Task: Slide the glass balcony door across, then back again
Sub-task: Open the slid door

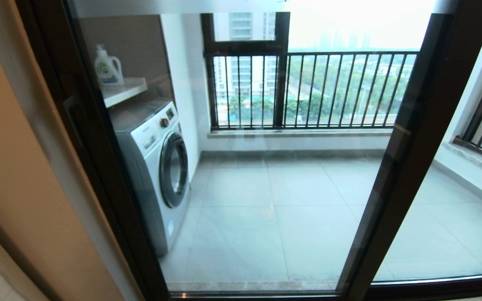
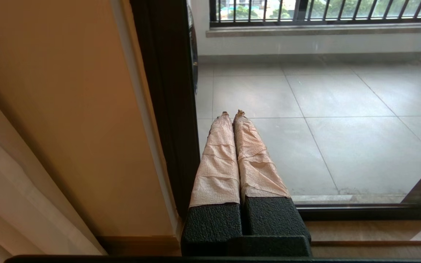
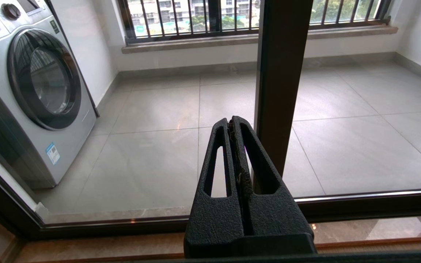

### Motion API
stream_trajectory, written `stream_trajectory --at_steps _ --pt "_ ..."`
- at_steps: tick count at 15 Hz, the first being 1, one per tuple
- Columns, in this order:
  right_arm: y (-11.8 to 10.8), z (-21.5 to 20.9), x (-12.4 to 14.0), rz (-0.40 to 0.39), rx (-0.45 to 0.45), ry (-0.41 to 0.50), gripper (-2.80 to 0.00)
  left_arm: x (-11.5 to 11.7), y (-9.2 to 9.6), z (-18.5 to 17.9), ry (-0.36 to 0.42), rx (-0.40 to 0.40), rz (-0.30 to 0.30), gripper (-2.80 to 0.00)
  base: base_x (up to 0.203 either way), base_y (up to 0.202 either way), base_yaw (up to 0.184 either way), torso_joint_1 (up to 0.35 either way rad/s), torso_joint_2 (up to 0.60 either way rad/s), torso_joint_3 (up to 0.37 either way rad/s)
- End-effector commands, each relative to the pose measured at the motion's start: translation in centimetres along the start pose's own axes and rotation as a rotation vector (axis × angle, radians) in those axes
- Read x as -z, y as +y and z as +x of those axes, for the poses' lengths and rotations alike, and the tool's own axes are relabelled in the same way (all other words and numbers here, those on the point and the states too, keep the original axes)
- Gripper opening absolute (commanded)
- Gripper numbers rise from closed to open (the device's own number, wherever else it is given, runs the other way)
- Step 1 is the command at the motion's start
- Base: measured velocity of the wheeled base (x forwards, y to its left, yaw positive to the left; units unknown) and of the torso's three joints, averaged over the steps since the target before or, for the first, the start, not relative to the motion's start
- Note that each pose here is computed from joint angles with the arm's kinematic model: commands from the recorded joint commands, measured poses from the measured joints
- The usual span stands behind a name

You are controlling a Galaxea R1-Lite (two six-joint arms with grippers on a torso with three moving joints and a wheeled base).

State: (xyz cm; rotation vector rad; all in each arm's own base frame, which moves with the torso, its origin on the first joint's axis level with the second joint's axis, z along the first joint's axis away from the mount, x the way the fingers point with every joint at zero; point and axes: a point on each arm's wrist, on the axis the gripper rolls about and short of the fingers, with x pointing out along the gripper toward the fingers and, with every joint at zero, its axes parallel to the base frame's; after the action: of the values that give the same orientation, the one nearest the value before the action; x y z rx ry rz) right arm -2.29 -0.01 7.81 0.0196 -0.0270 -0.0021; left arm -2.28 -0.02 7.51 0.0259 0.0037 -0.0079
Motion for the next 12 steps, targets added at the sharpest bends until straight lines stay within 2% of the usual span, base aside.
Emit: stream_trajectory --at_steps 1,12 --pt "0.00 0.09 0.33 0.000 0.000 0.013 -2.80 0.04 0.00 0.02 0.003 0.000 0.000 -2.80 0.000 0.000 0.000 0.000 0.00 0.000" --pt "-0.02 0.08 0.25 0.016 0.006 0.007 -2.80 0.03 0.00 0.02 0.002 -0.002 -0.001 -2.80 0.000 0.000 0.000 0.000 0.00 0.000"
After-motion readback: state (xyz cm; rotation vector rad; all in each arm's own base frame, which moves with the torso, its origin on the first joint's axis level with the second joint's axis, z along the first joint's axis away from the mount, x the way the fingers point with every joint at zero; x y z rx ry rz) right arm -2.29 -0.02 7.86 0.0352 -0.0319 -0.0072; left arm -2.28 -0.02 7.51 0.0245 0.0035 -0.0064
